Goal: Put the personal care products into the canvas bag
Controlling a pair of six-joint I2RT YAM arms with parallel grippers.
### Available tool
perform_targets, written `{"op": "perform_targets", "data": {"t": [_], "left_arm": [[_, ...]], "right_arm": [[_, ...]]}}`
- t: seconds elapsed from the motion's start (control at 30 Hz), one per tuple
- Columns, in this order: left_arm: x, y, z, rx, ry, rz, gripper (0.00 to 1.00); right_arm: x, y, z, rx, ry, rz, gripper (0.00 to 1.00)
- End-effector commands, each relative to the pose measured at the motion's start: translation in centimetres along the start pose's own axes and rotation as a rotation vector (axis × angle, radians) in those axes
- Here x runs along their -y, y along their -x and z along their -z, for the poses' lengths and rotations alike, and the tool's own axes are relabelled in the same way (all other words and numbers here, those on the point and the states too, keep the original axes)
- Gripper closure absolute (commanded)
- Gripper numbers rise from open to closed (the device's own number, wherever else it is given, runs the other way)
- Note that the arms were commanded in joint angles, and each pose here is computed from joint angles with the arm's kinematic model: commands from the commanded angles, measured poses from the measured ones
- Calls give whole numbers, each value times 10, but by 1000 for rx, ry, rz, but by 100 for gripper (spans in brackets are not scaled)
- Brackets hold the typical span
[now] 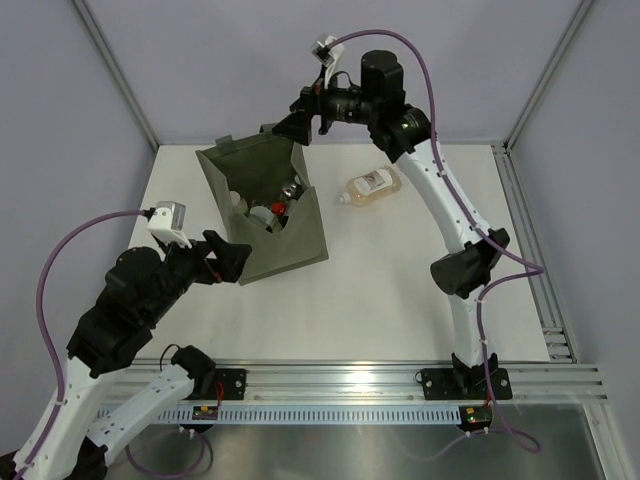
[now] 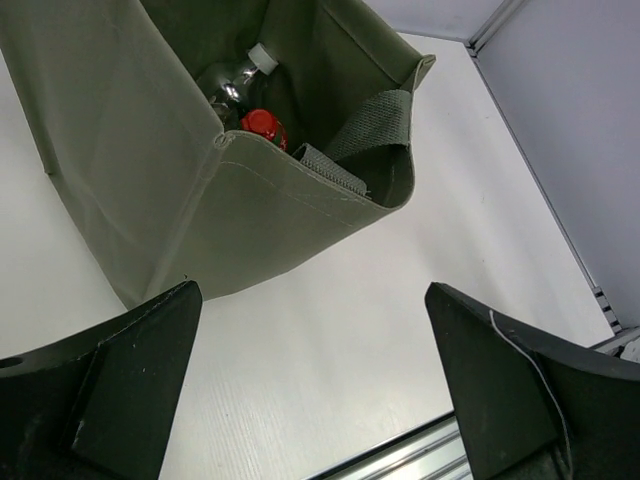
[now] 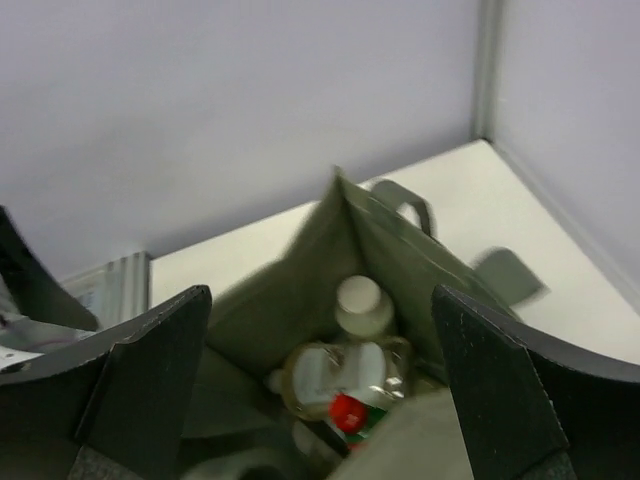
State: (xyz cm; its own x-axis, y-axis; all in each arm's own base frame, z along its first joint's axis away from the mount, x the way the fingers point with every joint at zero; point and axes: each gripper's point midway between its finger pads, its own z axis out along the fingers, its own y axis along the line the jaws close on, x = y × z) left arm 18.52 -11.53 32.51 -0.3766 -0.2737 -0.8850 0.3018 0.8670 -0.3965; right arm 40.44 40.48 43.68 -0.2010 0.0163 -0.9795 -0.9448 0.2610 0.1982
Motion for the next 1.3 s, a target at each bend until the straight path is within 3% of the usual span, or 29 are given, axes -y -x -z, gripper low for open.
{"op": "perform_targets", "data": {"t": [0.0, 0.13, 0.2, 0.23, 0.27, 0.37, 0.43, 0.53, 0.57, 0.63, 0.67, 0.8, 1.1, 1.27], "left_arm": [[2, 7, 5, 50, -22, -15, 1], [-8, 1, 16, 83, -6, -3, 1], [-13, -3, 17, 86, 7, -8, 1], [-14, -3, 18, 88, 9, -17, 1], [-15, -3, 20, 96, 8, -20, 1], [-15, -4, 21, 103, -7, -55, 1], [-15, -4, 19, 103, -9, -83, 1], [-15, -4, 15, 104, -10, -106, 1], [-14, -4, 14, 105, -14, -107, 1], [-15, -7, 11, 98, -14, -107, 1], [-14, -8, 10, 97, -17, -105, 1], [-16, -13, 7, 86, -9, -82, 1], [-25, -18, 7, 84, 32, -72, 1], [-25, -16, 0, 76, 40, -102, 1]], "right_arm": [[88, -23, 56, -81, -321, -26, 1], [159, -112, 119, -329, -494, -161, 0], [166, -140, 138, -479, -404, 33, 0], [159, -178, 155, -634, -336, 33, 1], [167, -191, 171, -742, -231, 259, 1], [188, -229, 212, -966, -103, 528, 1], [206, -241, 221, -973, -36, 697, 1], [216, -258, 224, -945, 97, 774, 1], [221, -244, 218, -923, 102, 821, 0], [220, -265, 212, -913, 198, 788, 1], [222, -252, 202, -865, 219, 853, 0], [242, -279, 173, -853, 248, 918, 0], [271, -320, 145, -879, 210, 883, 1], [289, -350, 144, -969, 173, 859, 1]]}}
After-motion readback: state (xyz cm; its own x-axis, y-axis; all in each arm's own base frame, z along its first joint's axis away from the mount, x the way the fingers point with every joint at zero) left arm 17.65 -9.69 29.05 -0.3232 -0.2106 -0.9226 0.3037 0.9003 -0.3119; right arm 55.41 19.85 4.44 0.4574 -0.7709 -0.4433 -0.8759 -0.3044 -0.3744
